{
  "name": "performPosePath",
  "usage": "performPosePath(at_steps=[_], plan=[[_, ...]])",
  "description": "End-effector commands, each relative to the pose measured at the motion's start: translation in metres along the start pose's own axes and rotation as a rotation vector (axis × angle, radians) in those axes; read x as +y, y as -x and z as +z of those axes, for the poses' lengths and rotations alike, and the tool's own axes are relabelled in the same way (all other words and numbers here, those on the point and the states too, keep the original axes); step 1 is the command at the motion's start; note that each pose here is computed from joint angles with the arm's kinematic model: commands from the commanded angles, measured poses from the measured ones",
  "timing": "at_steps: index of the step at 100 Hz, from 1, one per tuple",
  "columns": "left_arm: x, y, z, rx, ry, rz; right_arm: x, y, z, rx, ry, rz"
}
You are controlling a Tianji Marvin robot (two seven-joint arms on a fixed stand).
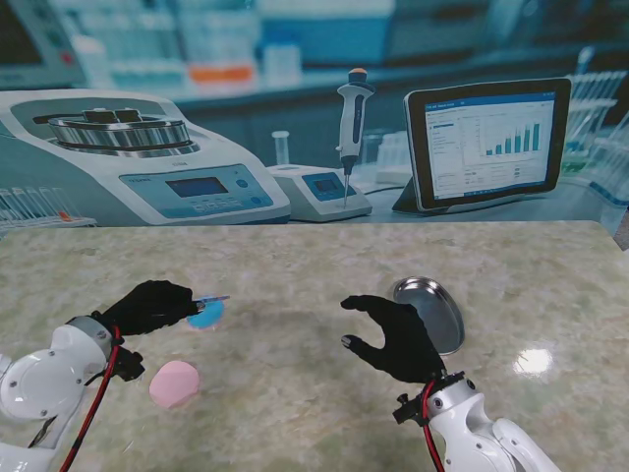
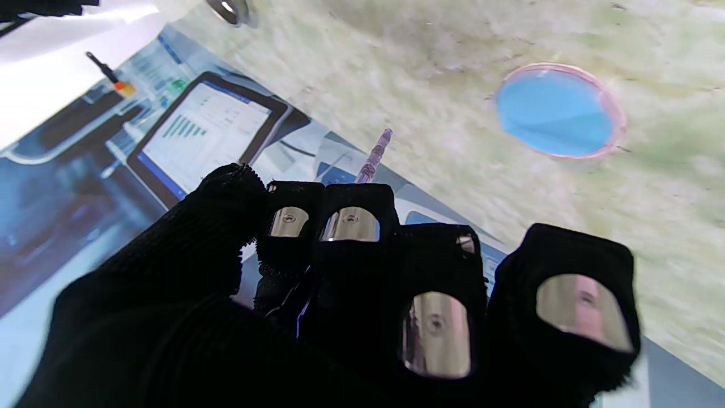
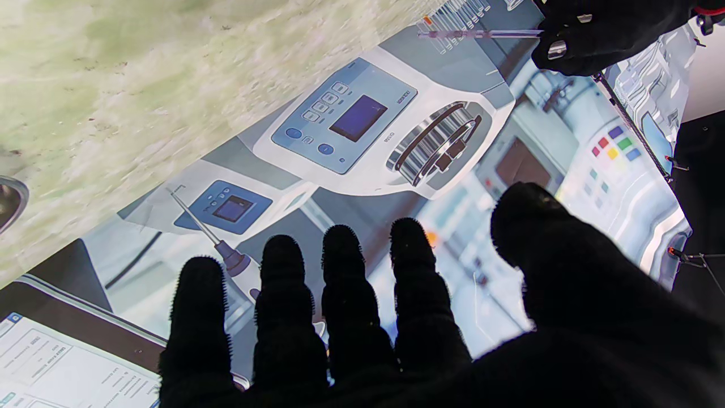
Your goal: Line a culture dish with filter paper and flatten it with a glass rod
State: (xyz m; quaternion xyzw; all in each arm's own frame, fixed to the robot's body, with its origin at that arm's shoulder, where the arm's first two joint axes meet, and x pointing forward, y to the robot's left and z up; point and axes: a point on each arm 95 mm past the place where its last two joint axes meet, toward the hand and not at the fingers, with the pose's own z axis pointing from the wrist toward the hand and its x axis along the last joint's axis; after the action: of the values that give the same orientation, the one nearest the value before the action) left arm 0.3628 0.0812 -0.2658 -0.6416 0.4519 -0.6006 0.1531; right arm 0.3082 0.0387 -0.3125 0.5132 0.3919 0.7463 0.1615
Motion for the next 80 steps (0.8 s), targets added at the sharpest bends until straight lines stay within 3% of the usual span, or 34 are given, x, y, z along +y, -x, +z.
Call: performPosePath(at_steps=[1,80], plan=[[0.003,-0.008,-0.001,0.025,0.008,-0.003,-0.002,-0.003,-0.001,-0.003,0.001,0.009],[0.037,-0.066,-0.008,0.273,0.166,-0.185,0.013,-0.02,0.019,0.056,-0.049,-0.055]])
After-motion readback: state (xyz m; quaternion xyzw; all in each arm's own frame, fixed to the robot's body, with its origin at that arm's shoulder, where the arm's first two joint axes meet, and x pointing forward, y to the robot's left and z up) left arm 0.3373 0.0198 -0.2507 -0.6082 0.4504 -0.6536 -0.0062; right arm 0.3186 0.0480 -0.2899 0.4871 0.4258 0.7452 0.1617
